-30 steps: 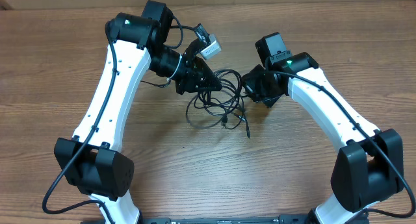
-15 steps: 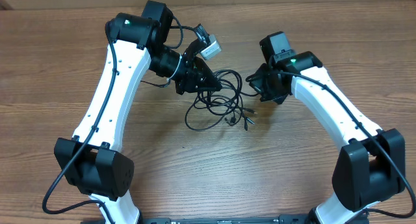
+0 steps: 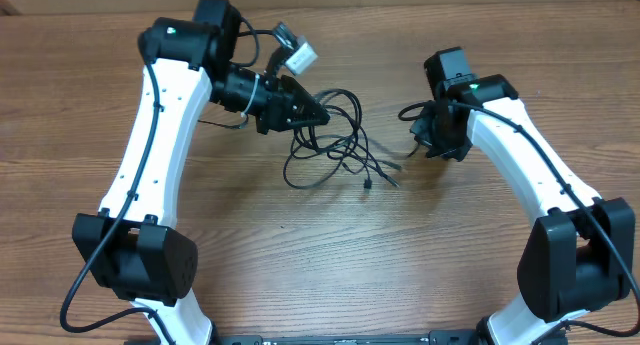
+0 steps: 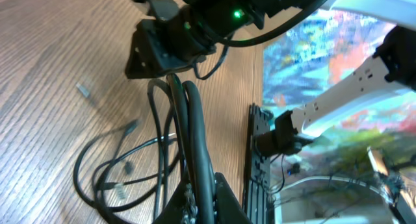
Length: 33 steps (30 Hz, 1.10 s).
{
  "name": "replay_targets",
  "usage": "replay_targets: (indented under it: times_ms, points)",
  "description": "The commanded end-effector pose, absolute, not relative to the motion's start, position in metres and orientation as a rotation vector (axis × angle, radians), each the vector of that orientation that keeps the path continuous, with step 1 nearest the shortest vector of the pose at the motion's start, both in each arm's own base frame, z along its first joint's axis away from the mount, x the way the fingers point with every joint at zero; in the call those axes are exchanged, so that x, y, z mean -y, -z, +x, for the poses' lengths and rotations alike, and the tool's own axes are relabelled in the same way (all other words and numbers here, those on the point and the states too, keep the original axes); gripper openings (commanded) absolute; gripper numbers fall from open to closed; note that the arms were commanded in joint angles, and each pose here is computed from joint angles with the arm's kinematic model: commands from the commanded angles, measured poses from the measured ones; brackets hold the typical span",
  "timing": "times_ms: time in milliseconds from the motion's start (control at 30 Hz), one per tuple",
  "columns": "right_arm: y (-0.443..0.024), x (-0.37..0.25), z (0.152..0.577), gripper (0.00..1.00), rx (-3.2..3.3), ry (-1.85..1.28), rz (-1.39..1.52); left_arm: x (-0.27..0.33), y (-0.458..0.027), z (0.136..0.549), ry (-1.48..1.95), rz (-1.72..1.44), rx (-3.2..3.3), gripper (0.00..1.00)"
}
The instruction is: Untangle cables
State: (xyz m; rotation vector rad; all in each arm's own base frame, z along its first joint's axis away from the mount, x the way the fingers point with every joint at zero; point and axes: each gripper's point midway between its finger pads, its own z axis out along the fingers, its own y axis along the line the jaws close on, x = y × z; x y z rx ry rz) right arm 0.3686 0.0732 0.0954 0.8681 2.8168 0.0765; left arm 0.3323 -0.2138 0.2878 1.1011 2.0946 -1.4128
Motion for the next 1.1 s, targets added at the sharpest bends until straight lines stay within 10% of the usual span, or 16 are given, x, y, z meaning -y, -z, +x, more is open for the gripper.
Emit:
replay_targets:
  times_ms: [0, 167, 400, 667, 733, 1067]
  points:
    - [-0.095, -0.058, 0.368, 0.49, -2.819, -0.033, 0.863, 0.210, -0.295, 0.337, 1.492, 1.013, -2.086, 0.04]
    - [-0.093, -0.054, 0.361, 0.75, -2.870, -0.048, 0.830, 0.207, -0.295, 0.338, 1.503, 0.974, -2.112, 0.04]
    - [-0.109, -0.108, 0.352, 0.46, -2.995, -0.545, 0.161, 0.206, -0.297, 0.352, 1.545, 0.802, -2.209, 0.04]
    - [-0.207, -0.170, 0.318, 0.51, -2.580, -1.101, -0.537, 0.195, -0.279, 0.399, 1.400, 0.346, -2.476, 0.04]
    - [-0.242, -0.183, 0.300, 0.68, -2.396, -1.204, -0.708, 0.183, -0.264, 0.413, 1.286, 0.049, -2.609, 0.04]
    - [-0.245, -0.220, 0.281, 0.69, -2.343, -1.260, -0.866, 0.198, -0.255, 0.408, 1.293, -0.411, -2.746, 0.04]
